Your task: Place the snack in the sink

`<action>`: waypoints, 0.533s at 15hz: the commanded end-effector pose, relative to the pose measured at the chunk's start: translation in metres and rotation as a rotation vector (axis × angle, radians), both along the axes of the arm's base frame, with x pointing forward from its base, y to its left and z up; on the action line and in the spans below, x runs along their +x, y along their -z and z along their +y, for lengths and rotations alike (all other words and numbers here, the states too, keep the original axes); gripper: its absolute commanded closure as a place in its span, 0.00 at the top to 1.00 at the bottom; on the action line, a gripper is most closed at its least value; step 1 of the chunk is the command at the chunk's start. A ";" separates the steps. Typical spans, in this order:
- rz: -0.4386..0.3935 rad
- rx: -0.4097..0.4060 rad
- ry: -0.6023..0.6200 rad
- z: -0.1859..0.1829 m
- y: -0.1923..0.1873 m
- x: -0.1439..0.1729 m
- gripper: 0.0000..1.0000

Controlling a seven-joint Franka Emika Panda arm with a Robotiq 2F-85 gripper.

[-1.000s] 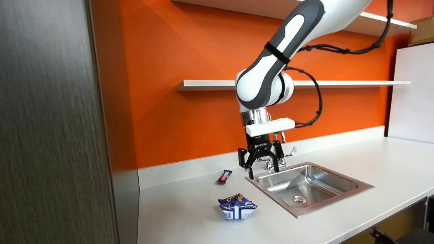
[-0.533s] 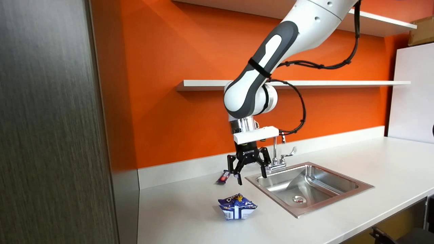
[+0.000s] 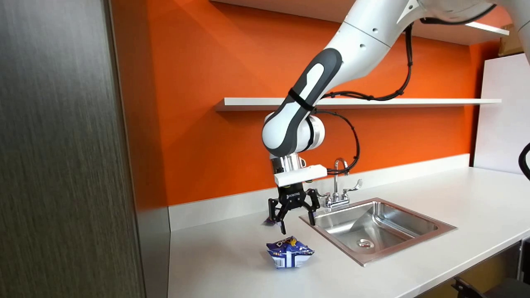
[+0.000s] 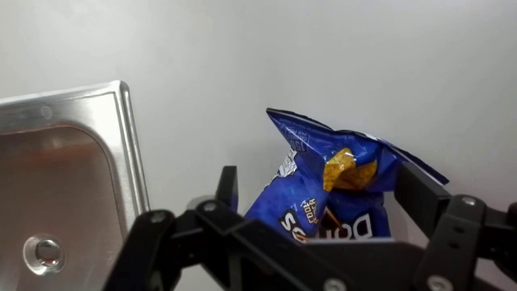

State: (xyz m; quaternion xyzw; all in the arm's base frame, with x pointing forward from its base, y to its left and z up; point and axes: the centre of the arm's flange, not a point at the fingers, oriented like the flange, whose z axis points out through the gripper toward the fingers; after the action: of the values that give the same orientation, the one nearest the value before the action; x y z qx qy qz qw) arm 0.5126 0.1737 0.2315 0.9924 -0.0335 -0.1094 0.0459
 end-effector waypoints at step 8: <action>0.017 -0.025 0.040 -0.005 0.032 0.034 1.00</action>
State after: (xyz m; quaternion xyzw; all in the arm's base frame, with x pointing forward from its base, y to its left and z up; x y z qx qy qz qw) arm 0.5354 0.1661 0.2040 0.9905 -0.0464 -0.1188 0.0510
